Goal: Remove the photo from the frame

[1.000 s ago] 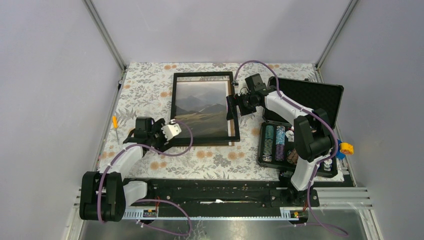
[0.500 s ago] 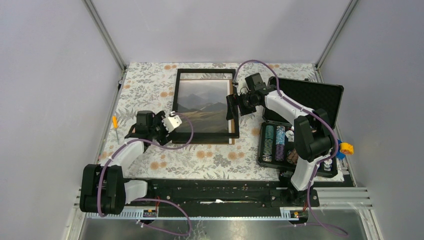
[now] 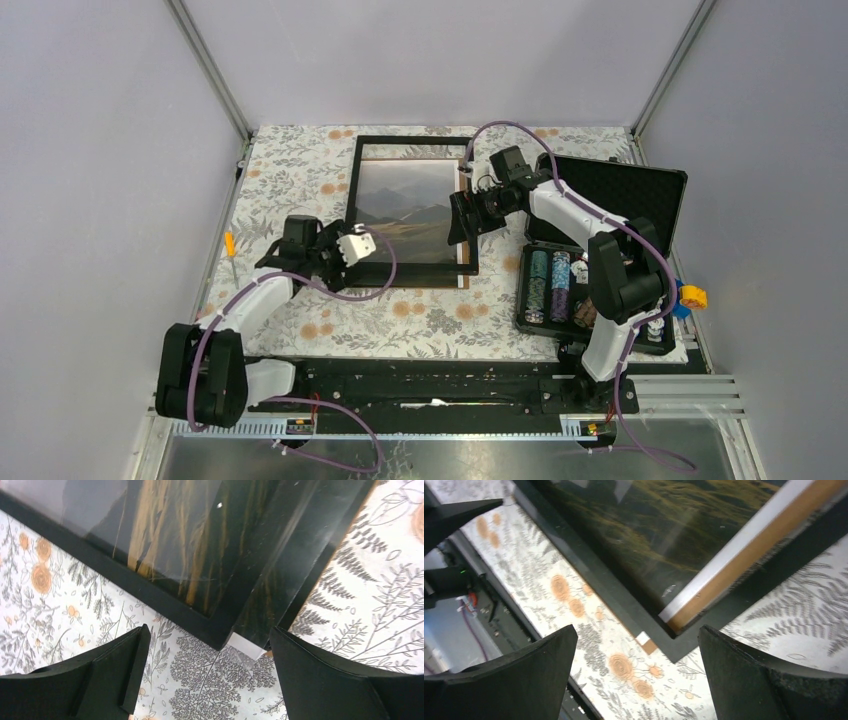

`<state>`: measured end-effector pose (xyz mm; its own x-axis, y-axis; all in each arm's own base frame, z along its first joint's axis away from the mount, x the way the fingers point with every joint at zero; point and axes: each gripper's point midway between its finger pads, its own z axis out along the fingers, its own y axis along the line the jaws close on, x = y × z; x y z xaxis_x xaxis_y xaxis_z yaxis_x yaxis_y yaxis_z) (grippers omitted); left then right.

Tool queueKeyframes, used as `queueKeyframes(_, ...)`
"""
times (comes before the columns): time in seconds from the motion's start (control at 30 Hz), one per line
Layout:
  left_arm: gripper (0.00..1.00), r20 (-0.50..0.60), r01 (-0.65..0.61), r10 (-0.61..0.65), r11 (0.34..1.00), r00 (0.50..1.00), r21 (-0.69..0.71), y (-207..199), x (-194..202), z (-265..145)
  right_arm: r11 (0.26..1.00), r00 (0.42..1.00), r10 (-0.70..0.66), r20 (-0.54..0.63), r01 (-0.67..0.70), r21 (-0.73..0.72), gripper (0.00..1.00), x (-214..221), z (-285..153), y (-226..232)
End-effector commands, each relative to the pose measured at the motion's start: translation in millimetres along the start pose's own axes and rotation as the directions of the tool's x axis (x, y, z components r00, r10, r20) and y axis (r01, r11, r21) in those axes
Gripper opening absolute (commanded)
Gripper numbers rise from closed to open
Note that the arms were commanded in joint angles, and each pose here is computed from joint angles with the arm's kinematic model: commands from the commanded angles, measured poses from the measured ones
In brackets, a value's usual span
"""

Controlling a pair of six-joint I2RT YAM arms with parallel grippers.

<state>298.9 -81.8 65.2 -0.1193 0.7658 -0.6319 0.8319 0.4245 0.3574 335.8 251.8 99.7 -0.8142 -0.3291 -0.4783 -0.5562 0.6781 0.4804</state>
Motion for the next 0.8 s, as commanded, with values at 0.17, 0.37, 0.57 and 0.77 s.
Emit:
queueKeyframes(0.17, 0.97, 0.026, -0.152, 0.152, 0.988, 0.988, 0.034, -10.5, -33.5, 5.6, 0.955, 0.998, -0.055, -0.043, 0.04, -0.295, 0.99, 18.7, -1.0, 76.2)
queueKeyframes(0.37, 0.98, 0.006, -0.216, 0.216, 0.976, 0.976, 0.013, -18.6, -39.7, 19.1, 0.946, 0.996, -0.038, -0.076, 0.011, -0.325, 0.99, 32.0, 6.0, 78.6)
queueKeyframes(0.57, 0.98, -0.001, -0.236, 0.236, 0.972, 0.972, -0.005, -18.1, -42.9, 26.9, 0.947, 0.997, -0.041, -0.068, 0.017, -0.321, 0.99, 34.2, 6.3, 76.9)
queueKeyframes(0.77, 0.99, -0.011, -0.263, 0.264, 0.964, 0.964, 0.039, -30.5, -39.3, 35.7, 0.951, 0.997, -0.046, -0.058, 0.026, -0.307, 0.98, 31.0, 5.1, 76.0)
